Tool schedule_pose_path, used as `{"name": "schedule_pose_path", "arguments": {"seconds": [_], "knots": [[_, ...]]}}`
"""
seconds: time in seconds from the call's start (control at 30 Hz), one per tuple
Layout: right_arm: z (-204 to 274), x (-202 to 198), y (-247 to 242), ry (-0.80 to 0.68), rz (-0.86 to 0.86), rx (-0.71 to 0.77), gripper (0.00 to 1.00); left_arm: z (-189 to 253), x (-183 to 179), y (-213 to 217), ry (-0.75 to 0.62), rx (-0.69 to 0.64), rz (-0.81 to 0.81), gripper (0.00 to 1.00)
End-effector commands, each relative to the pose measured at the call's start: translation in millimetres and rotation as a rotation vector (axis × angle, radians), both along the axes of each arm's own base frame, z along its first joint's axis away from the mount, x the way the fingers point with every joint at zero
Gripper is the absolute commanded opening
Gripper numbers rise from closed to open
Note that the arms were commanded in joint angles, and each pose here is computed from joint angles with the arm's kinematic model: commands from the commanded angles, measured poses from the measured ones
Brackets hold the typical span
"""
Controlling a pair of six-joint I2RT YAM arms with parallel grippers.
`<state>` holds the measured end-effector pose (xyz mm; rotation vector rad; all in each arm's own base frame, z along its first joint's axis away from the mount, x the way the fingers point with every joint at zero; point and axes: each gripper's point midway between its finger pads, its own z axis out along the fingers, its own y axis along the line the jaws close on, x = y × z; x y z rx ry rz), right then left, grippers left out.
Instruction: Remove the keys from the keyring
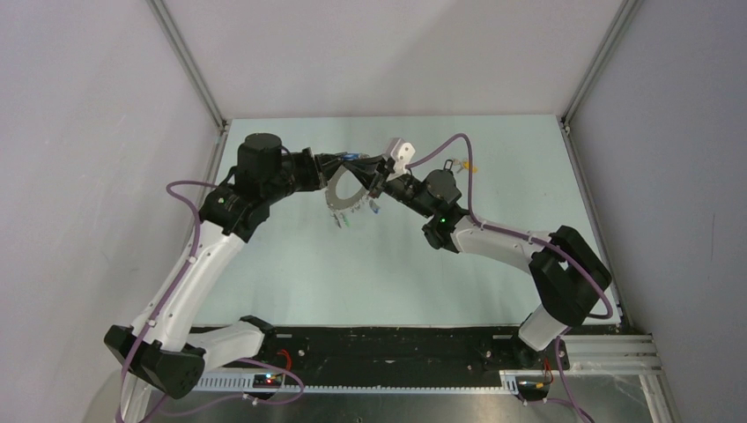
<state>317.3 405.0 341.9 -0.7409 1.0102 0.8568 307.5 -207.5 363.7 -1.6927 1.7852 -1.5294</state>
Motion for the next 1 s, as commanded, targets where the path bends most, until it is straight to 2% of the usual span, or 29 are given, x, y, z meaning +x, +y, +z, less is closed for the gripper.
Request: {"name": "schedule_pose_path", "arguments": {"seconds": [0.0, 0.23, 0.4, 0.5, 0.73, 0.97], "knots": [[22.4, -12.4, -19.8, -0.074, -0.039, 0.032, 0.00, 40.3, -6.2, 14.8, -0.115, -0.057, 0.032, 0.00], [39.6, -23.3, -42.7, -0.130, -0.051, 0.097, 0.00, 29.2, -4.1, 23.0, -0.100, -0.047, 0.051, 0.00], [55.2, -42.5, -40.9, -0.224, 0.038, 0.201, 0.00, 6.3, -3.2, 5.8, -0.036, -0.041, -0.030, 0.00], [58.6, -42.7, -41.0, -0.255, 0.048, 0.256, 0.00, 7.3, -4.2, -2.0, -0.035, -0.042, -0.062, 0.00], [75.1, -51.5, -48.7, -0.324, 0.069, 0.280, 0.00, -7.5, -1.8, 1.6, -0.012, -0.021, -0.033, 0.00], [86.5, -68.7, -52.9, -0.406, 0.120, 0.270, 0.00, -28.3, 1.3, -13.9, 0.037, 0.004, -0.103, 0.00]]}}
